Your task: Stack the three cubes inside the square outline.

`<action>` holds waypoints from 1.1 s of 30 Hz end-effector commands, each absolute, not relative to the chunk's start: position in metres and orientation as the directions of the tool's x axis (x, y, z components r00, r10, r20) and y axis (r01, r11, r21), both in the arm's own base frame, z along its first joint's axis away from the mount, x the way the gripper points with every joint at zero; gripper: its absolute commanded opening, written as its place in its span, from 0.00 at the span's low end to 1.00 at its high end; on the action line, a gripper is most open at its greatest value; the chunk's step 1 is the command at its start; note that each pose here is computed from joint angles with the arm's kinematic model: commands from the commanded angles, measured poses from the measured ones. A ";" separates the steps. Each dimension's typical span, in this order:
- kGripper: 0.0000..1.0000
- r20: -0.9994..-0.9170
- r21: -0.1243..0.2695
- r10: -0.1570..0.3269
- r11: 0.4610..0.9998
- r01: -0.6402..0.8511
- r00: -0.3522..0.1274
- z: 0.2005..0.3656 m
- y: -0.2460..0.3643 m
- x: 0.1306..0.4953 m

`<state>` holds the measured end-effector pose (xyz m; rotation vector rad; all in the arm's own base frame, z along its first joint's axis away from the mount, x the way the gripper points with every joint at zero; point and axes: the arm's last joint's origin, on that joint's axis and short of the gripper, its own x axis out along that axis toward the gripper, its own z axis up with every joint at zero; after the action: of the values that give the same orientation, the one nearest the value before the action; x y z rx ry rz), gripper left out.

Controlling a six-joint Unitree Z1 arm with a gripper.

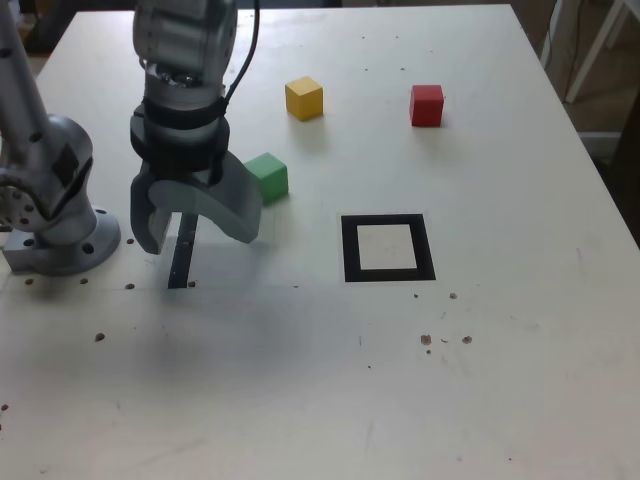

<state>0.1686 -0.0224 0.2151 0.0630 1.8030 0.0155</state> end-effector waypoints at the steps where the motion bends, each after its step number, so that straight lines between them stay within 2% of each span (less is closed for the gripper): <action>1: 0.99 -0.972 0.044 0.051 0.998 0.035 -0.228 0.215 -0.023 0.169; 14: 0.99 -0.971 0.049 0.056 0.998 0.036 -0.230 0.214 -0.022 0.168; 21: 0.99 -0.974 0.050 0.057 0.998 0.041 -0.220 0.218 -0.023 0.170; 27: 1.00 -0.976 0.072 0.080 0.996 0.045 -0.201 0.232 -0.019 0.173; 33: 1.00 -0.980 0.094 0.099 0.995 0.035 -0.175 0.252 -0.010 0.167</action>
<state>0.1691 -0.0131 0.2439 0.0998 1.7673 0.0501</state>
